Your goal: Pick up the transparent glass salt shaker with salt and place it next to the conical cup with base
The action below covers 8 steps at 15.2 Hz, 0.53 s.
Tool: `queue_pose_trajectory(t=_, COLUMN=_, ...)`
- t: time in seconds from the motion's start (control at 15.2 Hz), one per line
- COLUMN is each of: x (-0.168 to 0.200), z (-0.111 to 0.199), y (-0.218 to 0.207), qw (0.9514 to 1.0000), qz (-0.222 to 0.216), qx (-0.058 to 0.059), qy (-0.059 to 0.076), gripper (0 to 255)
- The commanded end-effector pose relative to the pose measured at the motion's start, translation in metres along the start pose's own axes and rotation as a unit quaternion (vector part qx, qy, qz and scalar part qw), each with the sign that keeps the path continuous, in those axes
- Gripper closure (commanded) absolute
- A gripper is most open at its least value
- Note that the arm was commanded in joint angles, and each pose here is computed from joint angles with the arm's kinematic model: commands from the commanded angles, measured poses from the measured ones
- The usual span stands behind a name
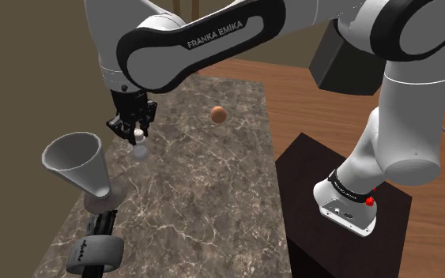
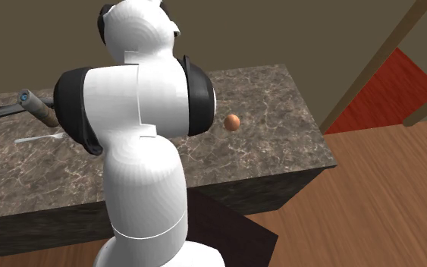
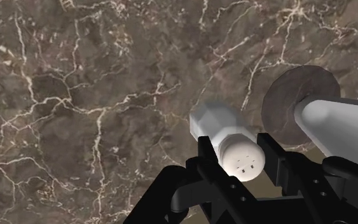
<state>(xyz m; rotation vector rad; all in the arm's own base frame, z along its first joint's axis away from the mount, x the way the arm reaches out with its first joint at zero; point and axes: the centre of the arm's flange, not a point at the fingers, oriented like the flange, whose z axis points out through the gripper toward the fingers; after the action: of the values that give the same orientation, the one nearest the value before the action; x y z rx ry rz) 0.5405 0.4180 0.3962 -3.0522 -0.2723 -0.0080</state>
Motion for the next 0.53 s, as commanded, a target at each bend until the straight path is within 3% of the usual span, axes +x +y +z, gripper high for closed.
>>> queue_pose_trajectory(t=0.0, x=0.000, z=0.011, y=0.001, qw=1.0000, qz=0.000, qx=0.000, qy=0.000, gripper=255)
queue_pose_trajectory(t=0.46, x=0.000, z=0.048, y=0.004, qw=1.0000, qz=0.000, qx=0.000, qy=0.000, gripper=255)
